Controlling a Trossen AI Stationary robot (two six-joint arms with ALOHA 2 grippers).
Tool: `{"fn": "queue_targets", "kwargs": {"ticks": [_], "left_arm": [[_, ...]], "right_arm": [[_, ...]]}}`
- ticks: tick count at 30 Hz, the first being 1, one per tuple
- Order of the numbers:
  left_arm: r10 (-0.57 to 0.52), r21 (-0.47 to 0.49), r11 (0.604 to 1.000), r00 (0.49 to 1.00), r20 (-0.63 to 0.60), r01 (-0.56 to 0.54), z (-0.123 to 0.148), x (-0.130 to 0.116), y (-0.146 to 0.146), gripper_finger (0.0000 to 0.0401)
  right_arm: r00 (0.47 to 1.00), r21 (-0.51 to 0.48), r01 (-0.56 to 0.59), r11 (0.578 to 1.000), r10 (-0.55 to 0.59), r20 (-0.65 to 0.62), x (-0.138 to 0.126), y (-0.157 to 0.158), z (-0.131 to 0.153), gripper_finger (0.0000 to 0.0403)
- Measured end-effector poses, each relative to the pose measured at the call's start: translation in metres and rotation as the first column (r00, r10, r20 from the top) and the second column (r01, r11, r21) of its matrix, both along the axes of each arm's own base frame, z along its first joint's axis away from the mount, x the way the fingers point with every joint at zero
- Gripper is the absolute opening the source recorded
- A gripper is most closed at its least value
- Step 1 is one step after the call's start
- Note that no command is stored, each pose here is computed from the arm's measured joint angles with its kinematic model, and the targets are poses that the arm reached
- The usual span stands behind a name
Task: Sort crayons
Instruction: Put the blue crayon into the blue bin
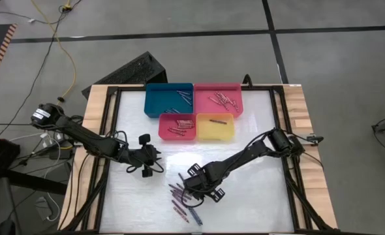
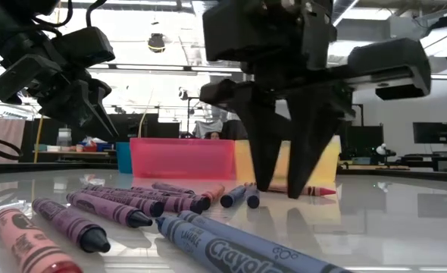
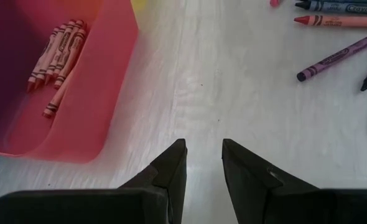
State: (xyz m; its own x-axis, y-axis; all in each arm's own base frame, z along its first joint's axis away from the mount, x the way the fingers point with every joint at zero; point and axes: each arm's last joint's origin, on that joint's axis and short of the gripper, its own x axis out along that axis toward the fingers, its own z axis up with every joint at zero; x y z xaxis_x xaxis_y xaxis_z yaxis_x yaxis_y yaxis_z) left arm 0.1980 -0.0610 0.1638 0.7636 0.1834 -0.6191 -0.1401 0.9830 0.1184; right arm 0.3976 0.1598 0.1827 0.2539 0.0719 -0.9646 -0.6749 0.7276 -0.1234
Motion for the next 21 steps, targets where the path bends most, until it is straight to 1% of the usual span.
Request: {"fn": "queue_targets", "kwargs": {"ticks": [2, 8, 12, 16, 21], "left_arm": [[-0.001, 0.002, 1.0, 1.0, -0.001, 0.001, 0.0, 0.0, 0.0, 0.0094], [-0.003, 0.004, 1.0, 1.0, -0.001, 0.003, 0.0, 0.0, 0.0, 0.0094], [-0.003, 0.005, 1.0, 1.0, -0.001, 0.003, 0.0, 0.0, 0.0, 0.0094], [-0.003, 0.005, 1.0, 1.0, -0.001, 0.003, 0.0, 0.0, 0.0, 0.0094], [-0.003, 0.006, 1.0, 1.0, -0.001, 0.003, 0.0, 0.0, 0.0, 0.0094]], "right_arm": [[1.0, -0.004, 0.003, 1.0, -0.003, -0.012, -0.001, 0.0, -0.001, 0.014], [1.0, 0.012, 0.017, 1.0, -0.017, 0.022, 0.003, -0.002, 0.0, 0.014], [1.0, 0.007, 0.017, 1.0, -0.017, 0.012, 0.002, -0.002, 0.0, 0.014], [1.0, 0.003, -0.001, 1.0, 0.001, 0.005, -0.001, 0.004, -0.001, 0.014], [0.999, -0.006, -0.01, 1.0, 0.01, 0.031, -0.001, 0.01, 0.0, 0.014]]}}
